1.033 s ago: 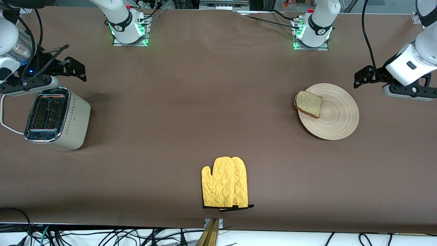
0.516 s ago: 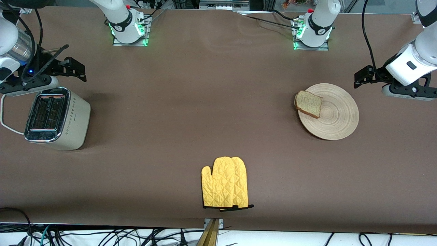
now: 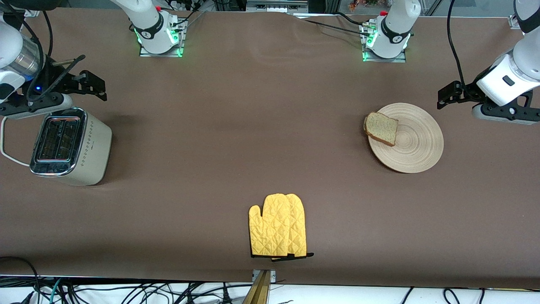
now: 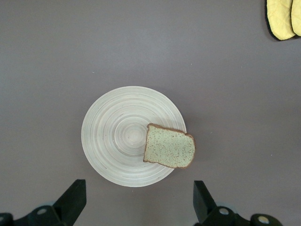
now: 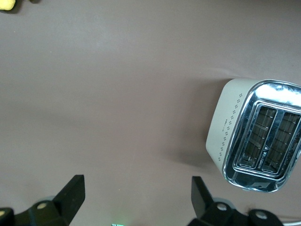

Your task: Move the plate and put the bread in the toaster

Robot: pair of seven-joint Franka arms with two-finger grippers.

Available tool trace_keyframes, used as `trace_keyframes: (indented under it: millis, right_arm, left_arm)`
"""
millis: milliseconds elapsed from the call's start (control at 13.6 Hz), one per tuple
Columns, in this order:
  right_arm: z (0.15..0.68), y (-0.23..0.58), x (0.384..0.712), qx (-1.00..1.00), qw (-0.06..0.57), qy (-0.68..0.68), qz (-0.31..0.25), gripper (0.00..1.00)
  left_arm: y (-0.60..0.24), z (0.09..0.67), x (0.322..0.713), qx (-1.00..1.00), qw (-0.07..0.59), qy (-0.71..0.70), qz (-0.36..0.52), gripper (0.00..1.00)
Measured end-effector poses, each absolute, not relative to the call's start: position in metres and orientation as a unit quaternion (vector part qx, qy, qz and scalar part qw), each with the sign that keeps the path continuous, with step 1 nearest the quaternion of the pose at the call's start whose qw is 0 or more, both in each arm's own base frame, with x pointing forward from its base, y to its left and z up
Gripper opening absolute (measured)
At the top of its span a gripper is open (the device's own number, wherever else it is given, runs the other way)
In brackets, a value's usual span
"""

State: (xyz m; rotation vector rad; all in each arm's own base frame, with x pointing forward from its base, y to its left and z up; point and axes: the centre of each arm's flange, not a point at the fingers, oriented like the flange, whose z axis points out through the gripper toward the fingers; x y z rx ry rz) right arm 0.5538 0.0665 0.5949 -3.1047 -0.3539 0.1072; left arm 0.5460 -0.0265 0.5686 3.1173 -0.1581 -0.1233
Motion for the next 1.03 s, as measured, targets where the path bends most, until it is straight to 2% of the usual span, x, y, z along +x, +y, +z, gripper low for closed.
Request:
trace_keyframes:
  millis: [1033]
  right_arm:
    - [0.5949,0.0667,0.5538,-0.993,0.007,-0.113,0.034,1.0]
  left_arm:
    - [-0.0264,0.5677,0.5446,0.998,0.009,-0.051,-0.046,1.0]
